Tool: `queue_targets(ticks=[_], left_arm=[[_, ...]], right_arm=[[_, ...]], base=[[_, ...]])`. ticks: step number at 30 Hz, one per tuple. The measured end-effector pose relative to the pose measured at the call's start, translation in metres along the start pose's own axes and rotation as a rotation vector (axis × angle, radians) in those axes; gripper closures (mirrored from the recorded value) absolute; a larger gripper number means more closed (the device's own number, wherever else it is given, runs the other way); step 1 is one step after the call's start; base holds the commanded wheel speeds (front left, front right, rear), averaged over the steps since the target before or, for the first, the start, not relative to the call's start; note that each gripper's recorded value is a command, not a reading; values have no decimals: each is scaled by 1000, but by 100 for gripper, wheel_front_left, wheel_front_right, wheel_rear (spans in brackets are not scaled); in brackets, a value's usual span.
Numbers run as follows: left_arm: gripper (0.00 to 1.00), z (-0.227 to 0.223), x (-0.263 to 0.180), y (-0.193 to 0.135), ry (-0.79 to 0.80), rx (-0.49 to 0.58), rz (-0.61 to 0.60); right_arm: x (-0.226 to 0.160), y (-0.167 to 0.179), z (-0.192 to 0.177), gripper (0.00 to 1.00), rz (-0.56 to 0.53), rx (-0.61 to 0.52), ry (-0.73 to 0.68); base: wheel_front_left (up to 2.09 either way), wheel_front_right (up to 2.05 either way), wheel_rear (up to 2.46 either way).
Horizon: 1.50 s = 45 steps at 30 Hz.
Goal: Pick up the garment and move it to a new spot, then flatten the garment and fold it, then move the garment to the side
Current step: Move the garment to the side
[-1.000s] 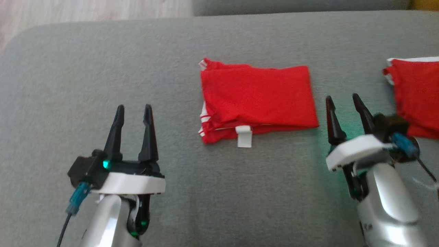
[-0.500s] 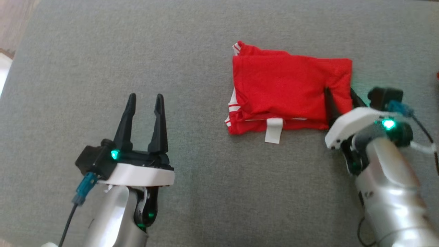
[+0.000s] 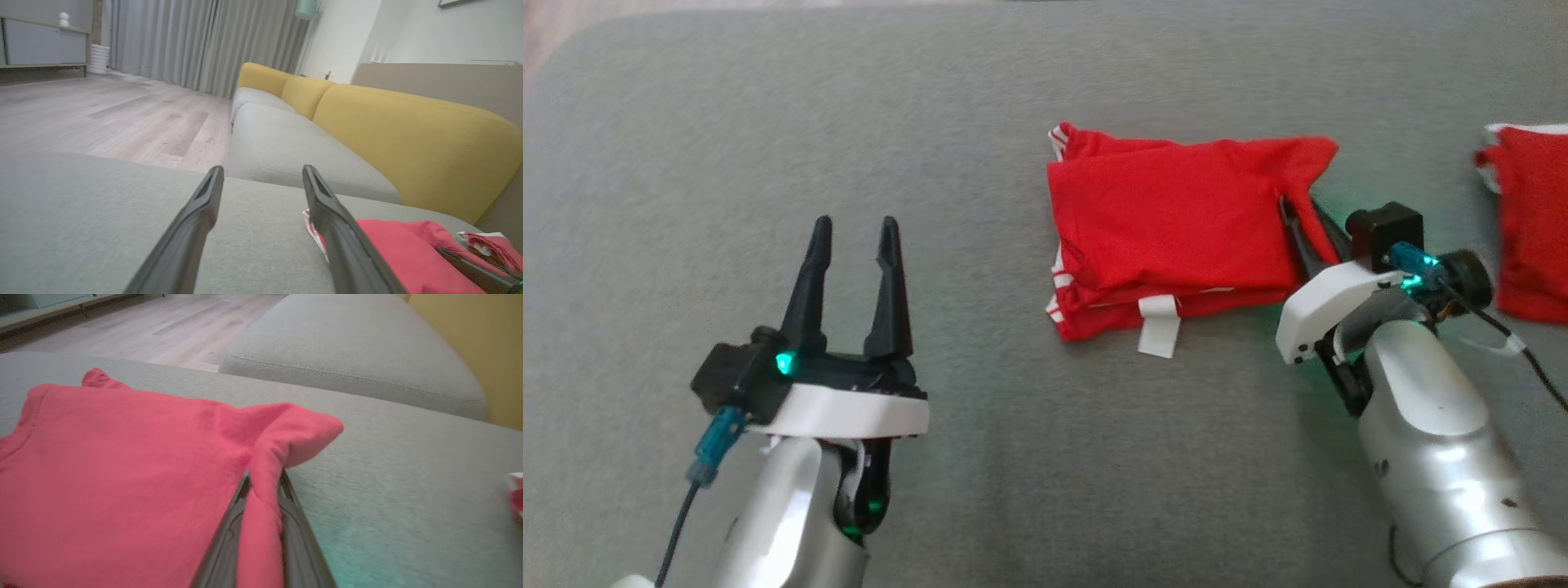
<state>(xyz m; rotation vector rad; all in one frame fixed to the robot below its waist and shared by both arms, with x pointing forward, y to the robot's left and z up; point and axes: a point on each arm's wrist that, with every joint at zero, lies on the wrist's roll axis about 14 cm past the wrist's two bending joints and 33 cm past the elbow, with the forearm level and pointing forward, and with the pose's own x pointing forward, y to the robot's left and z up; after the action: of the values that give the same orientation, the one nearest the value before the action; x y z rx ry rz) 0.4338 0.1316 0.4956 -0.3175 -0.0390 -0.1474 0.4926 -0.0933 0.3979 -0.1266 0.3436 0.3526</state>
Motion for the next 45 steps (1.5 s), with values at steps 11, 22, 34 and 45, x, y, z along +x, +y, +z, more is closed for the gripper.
queue_targets(ticks=[11,22,34,45], left_arm=[[0,-5,19,-84,-2,-37,-237],[0,-24,47,-118,20,-70,-339],[0,-47,64,-106,57,-79,-331],[0,-48,64,-93,61,-67,-301]], right_arm=[[-54,-97,39,100,-187,-200,-86],[-108,-208,45,100,-420,-239,-10],[-124,-271,3,100,-595,-155,148],[-121,-274,-3,0,-635,-137,129]], base=[[0,0,0],[0,0,0],[0,0,0],[0,0,0]])
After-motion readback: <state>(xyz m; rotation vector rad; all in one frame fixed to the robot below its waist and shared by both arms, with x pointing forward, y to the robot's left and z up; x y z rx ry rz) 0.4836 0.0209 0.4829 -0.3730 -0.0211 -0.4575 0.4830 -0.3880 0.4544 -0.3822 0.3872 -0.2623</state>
